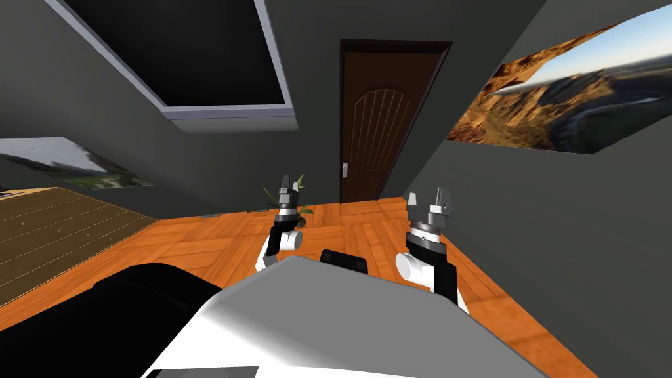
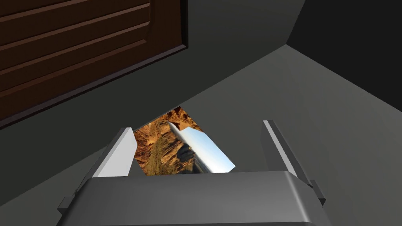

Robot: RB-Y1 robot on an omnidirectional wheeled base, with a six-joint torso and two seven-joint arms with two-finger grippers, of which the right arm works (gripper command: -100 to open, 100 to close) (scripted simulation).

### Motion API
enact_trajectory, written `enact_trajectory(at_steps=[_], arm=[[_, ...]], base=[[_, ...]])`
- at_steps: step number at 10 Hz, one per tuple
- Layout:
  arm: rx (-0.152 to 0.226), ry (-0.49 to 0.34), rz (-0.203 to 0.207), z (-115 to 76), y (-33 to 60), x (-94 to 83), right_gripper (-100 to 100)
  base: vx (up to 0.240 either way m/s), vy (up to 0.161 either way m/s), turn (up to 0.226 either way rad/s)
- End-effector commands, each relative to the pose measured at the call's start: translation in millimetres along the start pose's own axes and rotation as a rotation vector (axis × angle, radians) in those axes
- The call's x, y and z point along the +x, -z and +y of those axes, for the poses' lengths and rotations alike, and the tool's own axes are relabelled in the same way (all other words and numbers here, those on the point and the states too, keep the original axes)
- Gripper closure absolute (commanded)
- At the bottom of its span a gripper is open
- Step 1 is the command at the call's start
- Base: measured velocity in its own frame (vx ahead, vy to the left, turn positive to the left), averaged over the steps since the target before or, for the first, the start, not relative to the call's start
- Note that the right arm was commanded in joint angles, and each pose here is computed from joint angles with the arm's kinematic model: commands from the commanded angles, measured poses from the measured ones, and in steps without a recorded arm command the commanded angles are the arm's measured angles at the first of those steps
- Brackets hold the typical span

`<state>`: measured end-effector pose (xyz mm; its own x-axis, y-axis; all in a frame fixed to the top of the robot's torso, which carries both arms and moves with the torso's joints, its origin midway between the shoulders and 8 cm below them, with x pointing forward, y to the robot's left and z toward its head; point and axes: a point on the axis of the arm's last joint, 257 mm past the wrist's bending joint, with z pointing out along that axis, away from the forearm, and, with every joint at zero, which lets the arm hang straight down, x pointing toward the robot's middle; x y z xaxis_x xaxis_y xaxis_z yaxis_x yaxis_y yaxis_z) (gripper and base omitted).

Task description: Pull the door open

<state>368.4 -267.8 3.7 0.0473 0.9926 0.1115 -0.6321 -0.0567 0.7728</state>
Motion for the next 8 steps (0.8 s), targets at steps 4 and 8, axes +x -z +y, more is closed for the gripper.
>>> enact_trajectory(at_steps=[4, 8], arm=[[0.049, -0.151, -0.005, -35.6, -2.1, 2.8, -100], [0.09, -0.265, -0.015, -62.8, -2.1, 3.8, -100]], base=[[0.113, -0.011, 0.078], [0.092, -0.016, 0.072]])
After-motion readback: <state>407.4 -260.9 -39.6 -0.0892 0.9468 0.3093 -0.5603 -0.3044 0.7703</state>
